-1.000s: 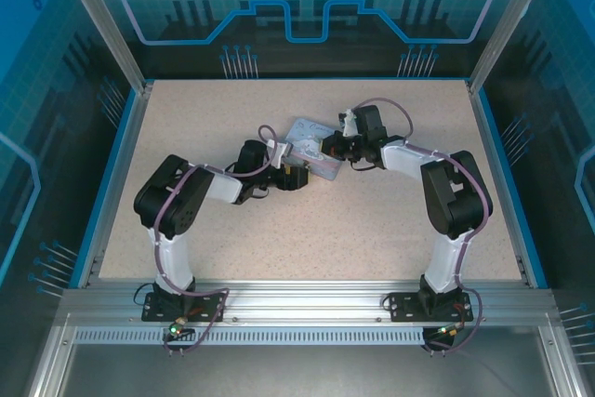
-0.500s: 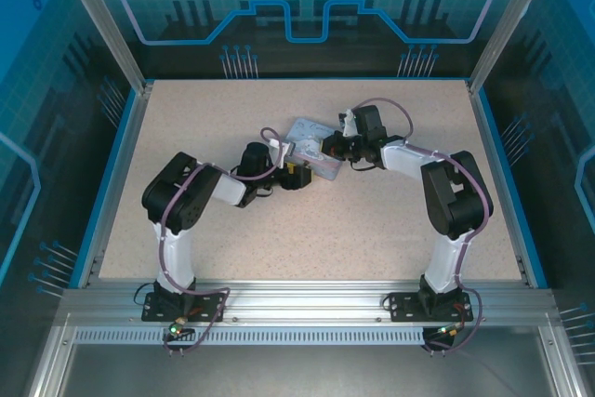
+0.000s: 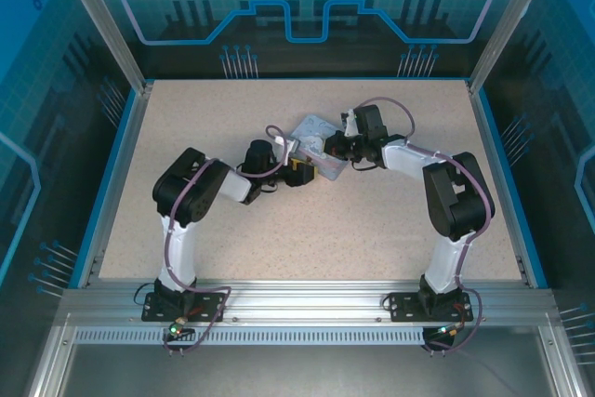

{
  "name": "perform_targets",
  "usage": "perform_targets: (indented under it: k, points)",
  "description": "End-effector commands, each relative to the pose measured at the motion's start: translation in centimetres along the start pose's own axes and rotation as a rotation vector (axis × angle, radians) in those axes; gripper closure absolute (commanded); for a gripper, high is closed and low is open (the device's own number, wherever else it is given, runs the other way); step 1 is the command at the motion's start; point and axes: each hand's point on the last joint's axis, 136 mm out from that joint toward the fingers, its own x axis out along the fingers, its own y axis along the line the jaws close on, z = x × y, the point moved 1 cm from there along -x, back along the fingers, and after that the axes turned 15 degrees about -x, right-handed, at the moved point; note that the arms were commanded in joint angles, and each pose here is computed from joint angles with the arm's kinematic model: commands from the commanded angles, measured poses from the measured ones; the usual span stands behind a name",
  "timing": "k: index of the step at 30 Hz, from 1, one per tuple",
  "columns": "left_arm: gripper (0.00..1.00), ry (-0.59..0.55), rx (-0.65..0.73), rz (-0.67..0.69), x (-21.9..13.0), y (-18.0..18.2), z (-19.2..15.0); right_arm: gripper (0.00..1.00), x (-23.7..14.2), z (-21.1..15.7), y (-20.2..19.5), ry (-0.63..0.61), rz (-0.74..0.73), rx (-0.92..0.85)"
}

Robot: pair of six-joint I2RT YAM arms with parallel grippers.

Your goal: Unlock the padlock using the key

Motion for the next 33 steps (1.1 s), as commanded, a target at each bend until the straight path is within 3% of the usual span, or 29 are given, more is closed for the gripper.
perform_targets:
  k: [1,8,33]
  points:
    - [0.44,0.114,-0.050,-0.065,0.9,-0.7,-2.7,1.00,0.6,-4.0,-2.0,0.138,-0.080,0.051]
    - [0.46,0.112,-0.085,-0.091,0.9,-1.5,-2.2,1.00,0.5,-3.9,-1.9,0.134,-0.077,0.045]
    - [0.57,0.021,-0.177,0.066,1.7,0.5,0.2,1.00,0.6,-4.0,-1.5,0.137,-0.080,0.045]
